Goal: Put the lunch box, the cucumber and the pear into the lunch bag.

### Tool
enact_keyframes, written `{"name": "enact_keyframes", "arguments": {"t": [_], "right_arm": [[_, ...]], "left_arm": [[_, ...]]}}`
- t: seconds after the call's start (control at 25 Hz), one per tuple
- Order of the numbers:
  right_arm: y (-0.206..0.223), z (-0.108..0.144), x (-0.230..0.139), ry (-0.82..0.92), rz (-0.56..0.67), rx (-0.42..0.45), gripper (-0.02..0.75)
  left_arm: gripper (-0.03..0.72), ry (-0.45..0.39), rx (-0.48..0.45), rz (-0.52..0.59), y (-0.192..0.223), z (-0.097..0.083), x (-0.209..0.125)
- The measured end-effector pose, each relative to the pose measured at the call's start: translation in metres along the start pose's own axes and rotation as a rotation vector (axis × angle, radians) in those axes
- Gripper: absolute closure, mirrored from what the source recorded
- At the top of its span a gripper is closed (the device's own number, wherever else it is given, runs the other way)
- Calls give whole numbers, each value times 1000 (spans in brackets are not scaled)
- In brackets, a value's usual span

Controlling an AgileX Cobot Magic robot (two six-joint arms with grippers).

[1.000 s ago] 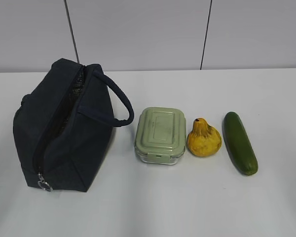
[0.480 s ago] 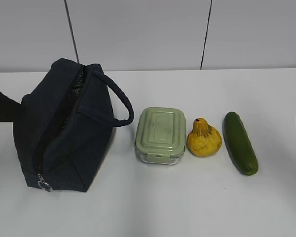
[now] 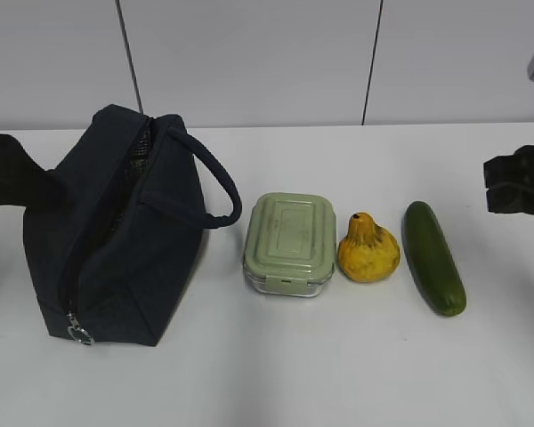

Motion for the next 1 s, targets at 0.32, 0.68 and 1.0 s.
{"name": "enact_keyframes", "arguments": {"t": [0.32, 0.68, 1.0], "right_arm": [[29, -1, 2, -17, 78, 3, 438], [76, -3, 7, -7, 175, 11, 407], [107, -5, 37, -5, 181, 14, 270]], "left_arm": [[606, -9, 5, 86, 17, 8, -4], [685, 4, 26, 72, 17, 10, -2], [685, 5, 28, 69, 17, 11, -2]]}}
Point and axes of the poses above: a point on each arm's last joint axis where the gripper is mounted, y pointing out along that axis toward the gripper, z along the wrist's bending axis when the last joint is at zero, x = y × z, the point moved 1 cm from there along y, pointing out along that axis toward the gripper, and after that the axes turned 9 degrees about -y, right-handed, at the moved point
